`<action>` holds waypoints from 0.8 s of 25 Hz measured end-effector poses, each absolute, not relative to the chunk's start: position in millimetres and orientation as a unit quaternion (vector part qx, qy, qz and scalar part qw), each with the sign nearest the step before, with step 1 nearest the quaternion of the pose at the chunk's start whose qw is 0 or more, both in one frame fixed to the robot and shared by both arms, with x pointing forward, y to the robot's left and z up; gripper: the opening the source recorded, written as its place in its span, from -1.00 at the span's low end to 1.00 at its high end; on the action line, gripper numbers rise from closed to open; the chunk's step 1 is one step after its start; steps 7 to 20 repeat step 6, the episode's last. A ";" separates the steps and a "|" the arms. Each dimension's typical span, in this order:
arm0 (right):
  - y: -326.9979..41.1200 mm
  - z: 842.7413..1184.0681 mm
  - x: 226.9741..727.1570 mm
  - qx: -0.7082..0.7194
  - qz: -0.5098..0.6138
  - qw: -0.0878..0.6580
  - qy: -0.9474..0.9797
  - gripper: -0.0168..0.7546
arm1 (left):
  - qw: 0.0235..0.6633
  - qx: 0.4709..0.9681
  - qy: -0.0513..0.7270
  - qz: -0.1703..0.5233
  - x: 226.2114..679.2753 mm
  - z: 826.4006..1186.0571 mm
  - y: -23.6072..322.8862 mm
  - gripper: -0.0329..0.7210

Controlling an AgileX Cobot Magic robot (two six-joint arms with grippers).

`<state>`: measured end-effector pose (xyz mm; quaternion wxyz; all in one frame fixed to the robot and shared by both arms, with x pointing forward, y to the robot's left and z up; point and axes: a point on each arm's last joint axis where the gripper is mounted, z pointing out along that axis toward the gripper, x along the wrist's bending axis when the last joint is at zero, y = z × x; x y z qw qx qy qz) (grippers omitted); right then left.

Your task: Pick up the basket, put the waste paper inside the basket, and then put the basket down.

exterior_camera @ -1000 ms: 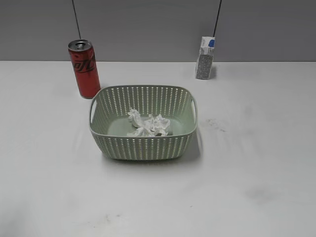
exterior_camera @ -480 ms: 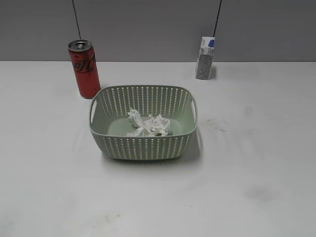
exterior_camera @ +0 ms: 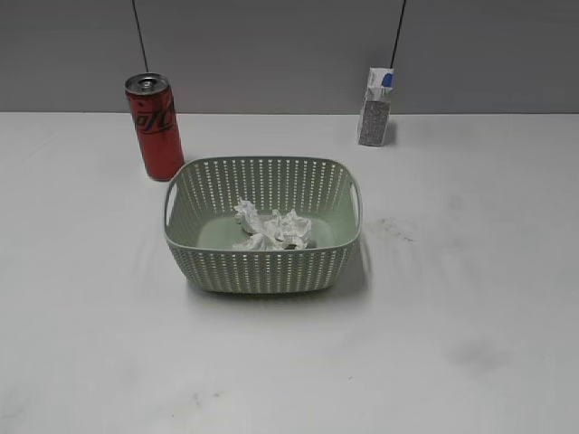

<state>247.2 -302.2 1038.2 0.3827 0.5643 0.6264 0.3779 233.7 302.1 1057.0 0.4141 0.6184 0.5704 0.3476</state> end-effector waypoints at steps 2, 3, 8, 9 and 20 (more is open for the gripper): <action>-302.2 1038.2 247.2 0.564 0.378 0.383 0.626 0.50 | 0.414 0.619 0.571 0.347 233.8 1056.7 302.1 0.65; -302.2 1038.2 247.2 0.564 0.378 0.383 0.626 0.50 | 0.414 0.619 0.571 0.347 233.9 1056.5 302.0 0.65; -302.2 1038.2 247.2 0.564 0.378 0.383 0.626 0.50 | 0.413 0.619 0.571 0.346 234.2 1055.8 302.0 0.65; -302.2 1038.2 247.2 0.564 0.378 0.383 0.626 0.50 | 0.413 0.619 0.571 0.346 234.2 1055.8 302.0 0.65; -302.2 1038.2 247.2 0.564 0.378 0.383 0.626 0.50 | 0.413 0.619 0.571 0.346 234.2 1055.8 302.0 0.65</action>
